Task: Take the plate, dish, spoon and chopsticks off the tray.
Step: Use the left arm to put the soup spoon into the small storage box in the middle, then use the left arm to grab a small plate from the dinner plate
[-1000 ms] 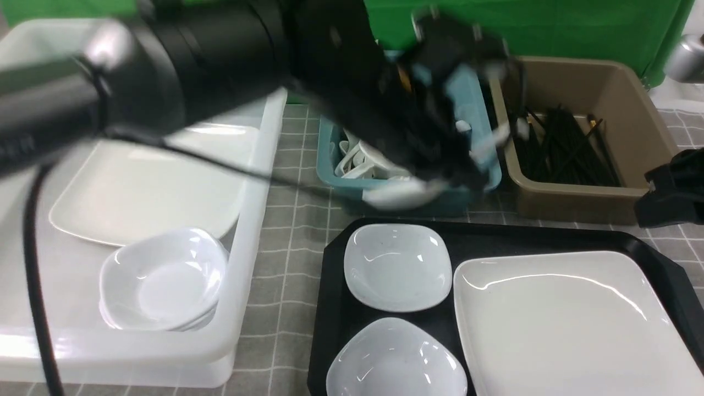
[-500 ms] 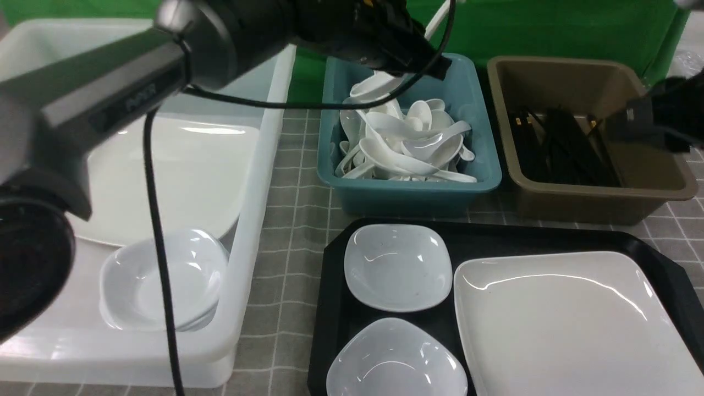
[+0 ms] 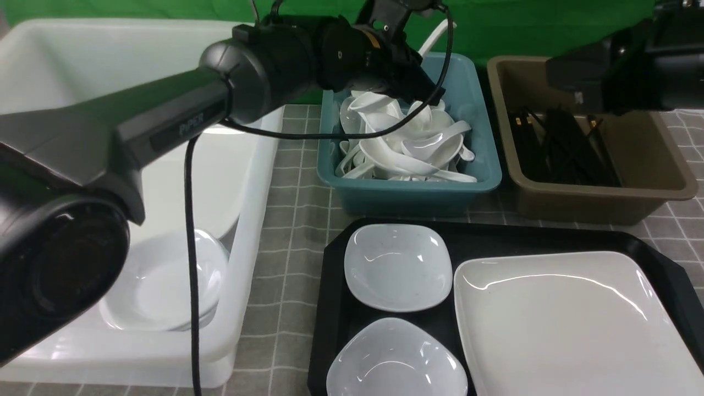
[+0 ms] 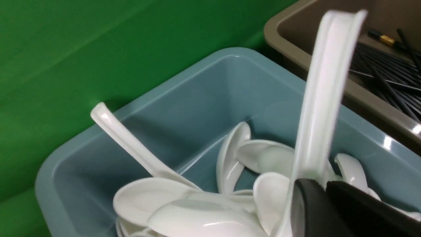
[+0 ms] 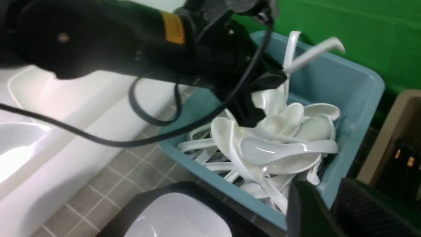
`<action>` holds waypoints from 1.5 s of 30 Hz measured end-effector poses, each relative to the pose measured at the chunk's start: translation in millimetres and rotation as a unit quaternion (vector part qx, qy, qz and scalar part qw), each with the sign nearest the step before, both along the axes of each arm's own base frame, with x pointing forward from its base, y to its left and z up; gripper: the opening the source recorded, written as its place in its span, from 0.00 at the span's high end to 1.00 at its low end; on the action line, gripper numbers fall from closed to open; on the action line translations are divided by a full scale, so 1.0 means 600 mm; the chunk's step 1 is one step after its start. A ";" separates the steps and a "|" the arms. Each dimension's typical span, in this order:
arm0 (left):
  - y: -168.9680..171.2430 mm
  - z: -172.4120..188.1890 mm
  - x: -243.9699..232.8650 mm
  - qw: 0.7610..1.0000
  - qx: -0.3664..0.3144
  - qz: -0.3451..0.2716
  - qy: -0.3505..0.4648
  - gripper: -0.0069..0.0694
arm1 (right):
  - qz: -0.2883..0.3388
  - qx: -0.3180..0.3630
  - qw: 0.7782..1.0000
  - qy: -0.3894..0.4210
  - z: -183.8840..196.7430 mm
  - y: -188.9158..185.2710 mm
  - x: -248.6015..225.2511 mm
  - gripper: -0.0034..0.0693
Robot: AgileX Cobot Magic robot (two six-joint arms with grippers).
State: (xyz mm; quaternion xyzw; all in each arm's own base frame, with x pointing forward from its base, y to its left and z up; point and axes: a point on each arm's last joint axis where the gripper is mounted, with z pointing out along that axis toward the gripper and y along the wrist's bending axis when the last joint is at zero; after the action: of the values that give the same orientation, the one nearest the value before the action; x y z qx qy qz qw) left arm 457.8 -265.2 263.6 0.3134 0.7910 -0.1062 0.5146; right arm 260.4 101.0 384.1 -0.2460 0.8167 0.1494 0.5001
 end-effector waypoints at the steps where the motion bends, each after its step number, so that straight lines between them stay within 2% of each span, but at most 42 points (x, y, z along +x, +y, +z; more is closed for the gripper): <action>1: 0.000 0.001 0.000 1.000 -0.001 0.001 -0.003 0.74 | 0.004 -0.001 1.000 -0.001 0.000 0.000 0.000 0.70; 6: 0.003 0.011 -0.007 1.000 -0.006 -0.003 0.017 0.50 | 0.005 -0.003 1.000 -0.002 0.000 0.000 0.000 0.70; 8: 0.006 0.020 -0.014 0.999 -0.003 0.004 0.035 0.46 | 0.006 -0.004 1.000 0.000 -0.001 0.000 -0.001 0.70; 10: 0.019 0.052 -0.040 0.995 -0.013 0.021 0.095 0.45 | 0.007 -0.003 1.000 0.006 -0.002 0.001 -0.001 0.70; 12: 0.028 0.075 -0.060 0.991 -0.016 0.029 0.133 0.48 | 0.005 0.002 1.000 0.012 -0.002 0.001 -0.002 0.70; 15: 0.045 0.116 -0.113 0.977 0.021 0.021 0.210 0.70 | 0.009 0.008 0.999 0.037 -0.007 0.003 -0.007 0.70; 18: 0.042 0.110 -0.144 0.962 0.073 -0.001 0.263 0.84 | 0.017 0.009 0.997 0.068 -0.013 0.004 -0.013 0.71; 19: 0.040 0.106 -0.149 0.959 0.084 -0.005 0.272 0.86 | 0.018 0.010 0.997 0.075 -0.014 0.005 -0.014 0.72; 21: 0.026 0.075 -0.179 0.935 0.139 -0.033 0.323 0.90 | 0.023 0.009 0.995 0.095 -0.018 0.005 -0.018 0.74; 27: 0.002 -0.012 -0.236 0.889 0.207 -0.057 0.405 0.90 | 0.027 -0.001 0.994 0.105 -0.022 0.005 -0.021 0.76; 31: 0.009 -0.053 -0.251 0.867 0.230 -0.051 0.438 0.81 | 0.028 -0.003 0.994 0.108 -0.023 0.005 -0.021 0.76; 40: 0.006 -0.091 -0.253 0.861 0.232 -0.068 0.447 0.36 | 0.019 0.006 0.994 0.109 -0.021 0.004 -0.020 0.77; 45: -0.003 -0.122 -0.249 0.854 0.235 -0.090 0.455 0.25 | 0.017 0.008 0.994 0.108 -0.021 0.004 -0.019 0.77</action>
State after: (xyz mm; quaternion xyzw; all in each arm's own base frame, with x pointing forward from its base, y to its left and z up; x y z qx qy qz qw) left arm 308.7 -267.3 190.2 0.4114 0.9066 -0.0943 -0.0038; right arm 248.7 103.5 371.5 -0.2386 0.8602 0.1902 0.4086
